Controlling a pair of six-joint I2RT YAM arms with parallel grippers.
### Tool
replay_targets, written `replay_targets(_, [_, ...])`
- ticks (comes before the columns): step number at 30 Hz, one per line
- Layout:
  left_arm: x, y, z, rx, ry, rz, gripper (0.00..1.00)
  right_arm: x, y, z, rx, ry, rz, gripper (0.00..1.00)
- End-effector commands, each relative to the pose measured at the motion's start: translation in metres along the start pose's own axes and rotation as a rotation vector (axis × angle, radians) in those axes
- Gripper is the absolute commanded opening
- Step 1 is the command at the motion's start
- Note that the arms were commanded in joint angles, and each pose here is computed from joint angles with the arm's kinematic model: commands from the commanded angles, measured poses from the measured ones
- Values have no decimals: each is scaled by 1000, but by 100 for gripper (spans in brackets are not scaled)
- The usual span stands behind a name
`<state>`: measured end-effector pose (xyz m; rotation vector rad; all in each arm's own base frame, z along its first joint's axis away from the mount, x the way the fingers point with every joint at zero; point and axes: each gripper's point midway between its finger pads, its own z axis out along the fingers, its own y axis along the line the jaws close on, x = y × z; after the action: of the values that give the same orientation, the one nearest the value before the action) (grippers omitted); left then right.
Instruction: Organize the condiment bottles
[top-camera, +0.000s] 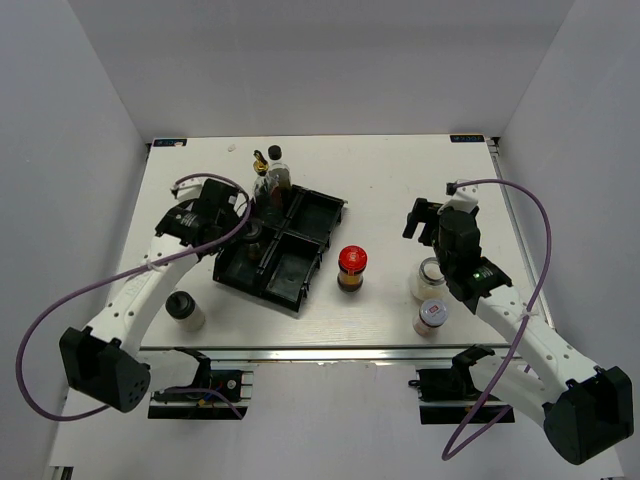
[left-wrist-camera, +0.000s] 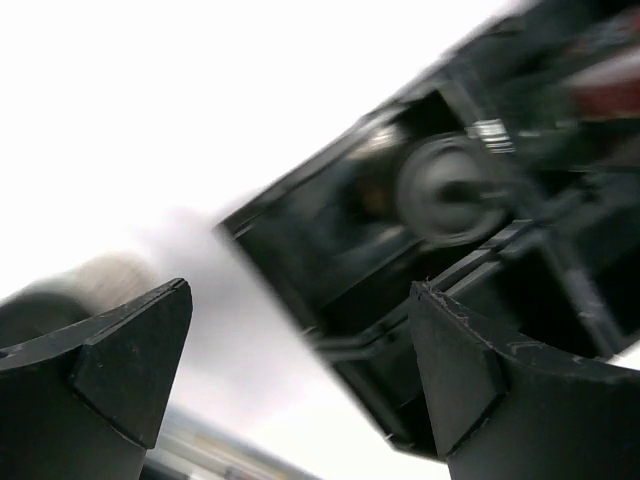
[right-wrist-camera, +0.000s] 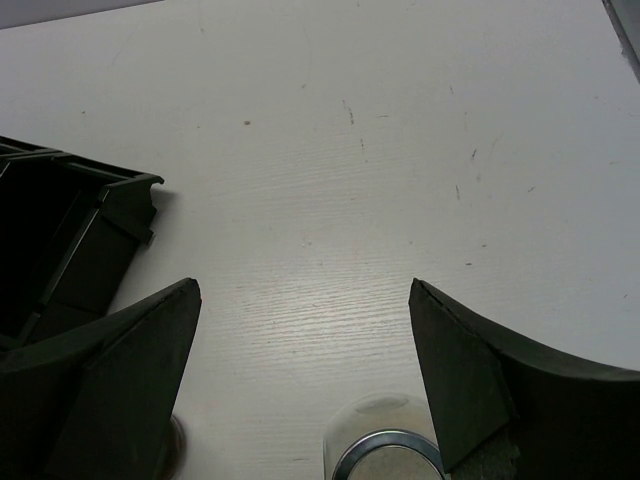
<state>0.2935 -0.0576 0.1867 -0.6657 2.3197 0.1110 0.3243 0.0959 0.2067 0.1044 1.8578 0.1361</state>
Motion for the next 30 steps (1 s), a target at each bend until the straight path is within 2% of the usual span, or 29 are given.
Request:
replay_targets(1, [15, 56, -22, -201, 15, -76, 98, -13, -7, -1, 35, -54, 8, 89])
replay_targets(4, [22, 94, -34, -306, 0, -129, 98, -11, -9, 1, 39, -52, -1, 89])
replay_targets(9, [25, 111, -42, -276, 18, -195, 98, -7, -8, 4, 31, -39, -16, 89])
replay_targets(13, [38, 137, -44, -360, 87, -197, 98, -2, -11, 9, 47, -21, -26, 89])
replay_targets(22, [64, 158, -37, -423, 143, -234, 98, 8, -12, 18, 46, 15, -33, 89])
replay_targets(30, [78, 164, -22, -451, 140, -263, 98, 13, -11, 22, 42, 35, -36, 89])
